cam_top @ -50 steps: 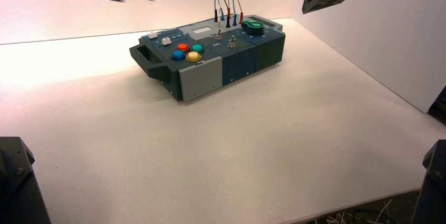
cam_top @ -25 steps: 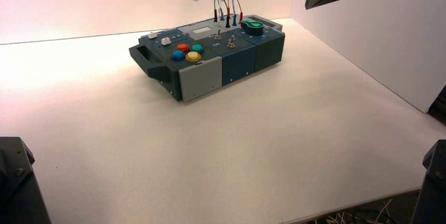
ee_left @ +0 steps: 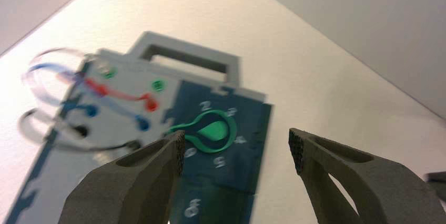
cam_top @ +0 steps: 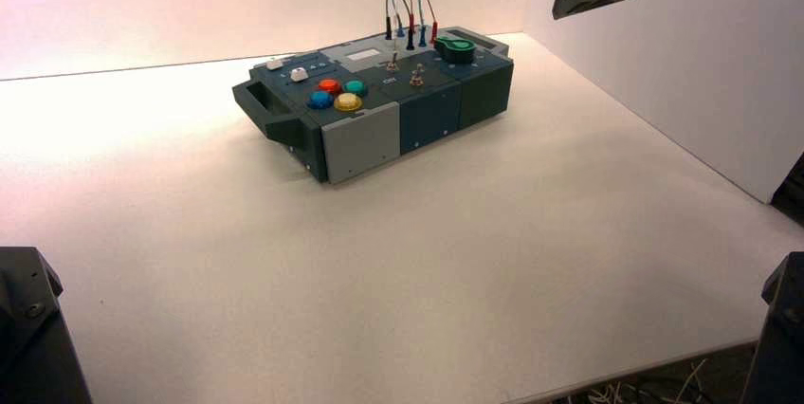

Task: Move the left gripper to the right.

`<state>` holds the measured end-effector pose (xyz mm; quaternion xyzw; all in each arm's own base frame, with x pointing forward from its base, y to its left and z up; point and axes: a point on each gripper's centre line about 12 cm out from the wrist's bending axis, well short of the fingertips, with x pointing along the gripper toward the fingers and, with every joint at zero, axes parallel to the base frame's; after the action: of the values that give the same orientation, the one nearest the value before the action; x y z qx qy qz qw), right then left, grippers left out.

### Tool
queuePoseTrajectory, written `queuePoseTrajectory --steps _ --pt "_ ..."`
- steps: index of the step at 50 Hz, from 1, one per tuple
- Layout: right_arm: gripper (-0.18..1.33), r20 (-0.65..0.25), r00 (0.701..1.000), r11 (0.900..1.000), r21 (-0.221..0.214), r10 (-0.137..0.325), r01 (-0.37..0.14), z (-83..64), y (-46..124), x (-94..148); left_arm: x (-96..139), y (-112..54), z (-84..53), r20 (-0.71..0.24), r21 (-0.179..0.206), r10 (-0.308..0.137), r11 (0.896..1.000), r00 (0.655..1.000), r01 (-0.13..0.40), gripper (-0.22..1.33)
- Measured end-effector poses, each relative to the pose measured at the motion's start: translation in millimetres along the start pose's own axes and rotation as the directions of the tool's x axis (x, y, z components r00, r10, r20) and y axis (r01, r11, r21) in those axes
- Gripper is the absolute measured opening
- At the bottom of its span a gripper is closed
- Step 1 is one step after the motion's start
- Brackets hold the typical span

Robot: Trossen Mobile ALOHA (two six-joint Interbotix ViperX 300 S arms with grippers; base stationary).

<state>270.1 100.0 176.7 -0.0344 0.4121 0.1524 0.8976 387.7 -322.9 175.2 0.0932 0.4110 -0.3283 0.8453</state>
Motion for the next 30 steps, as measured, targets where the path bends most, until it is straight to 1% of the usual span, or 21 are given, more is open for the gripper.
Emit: queuePoseTrajectory --steps 3,7,13,18,25,30 --pt "-0.14 -0.002 1.0 1.0 -0.001 0.001 -0.001 -0.7 0.4 0 3 -2.4 3.6 -0.022 0.005 -0.009 1.0 1.0 0.009 1.32" --pt "-0.14 -0.003 1.0 1.0 0.0 0.0 0.0 -1.2 -0.1 0 4 0.1 6.4 -0.065 0.006 -0.013 1.0 0.998 0.014 1.32" --pt "-0.14 -0.003 1.0 1.0 0.003 0.0 0.0 -1.2 -0.1 0 5 3.4 11.7 -0.098 0.006 -0.017 1.0 0.995 0.018 1.32" --pt "-0.14 -0.006 1.0 1.0 0.009 0.0 0.0 -2.1 -0.1 0 6 4.3 16.5 -0.104 0.012 -0.02 1.0 0.994 0.021 1.32" --pt "-0.14 -0.003 1.0 0.9999 0.012 0.001 -0.001 -1.1 0.1 -1 6 2.2 22.7 -0.095 0.042 -0.023 0.999 0.995 0.027 1.33" --pt "-0.14 0.002 1.0 0.9999 0.017 0.002 -0.002 -0.8 0.2 -2 4 2.7 25.7 -0.088 0.056 -0.023 0.998 0.996 0.028 1.32"
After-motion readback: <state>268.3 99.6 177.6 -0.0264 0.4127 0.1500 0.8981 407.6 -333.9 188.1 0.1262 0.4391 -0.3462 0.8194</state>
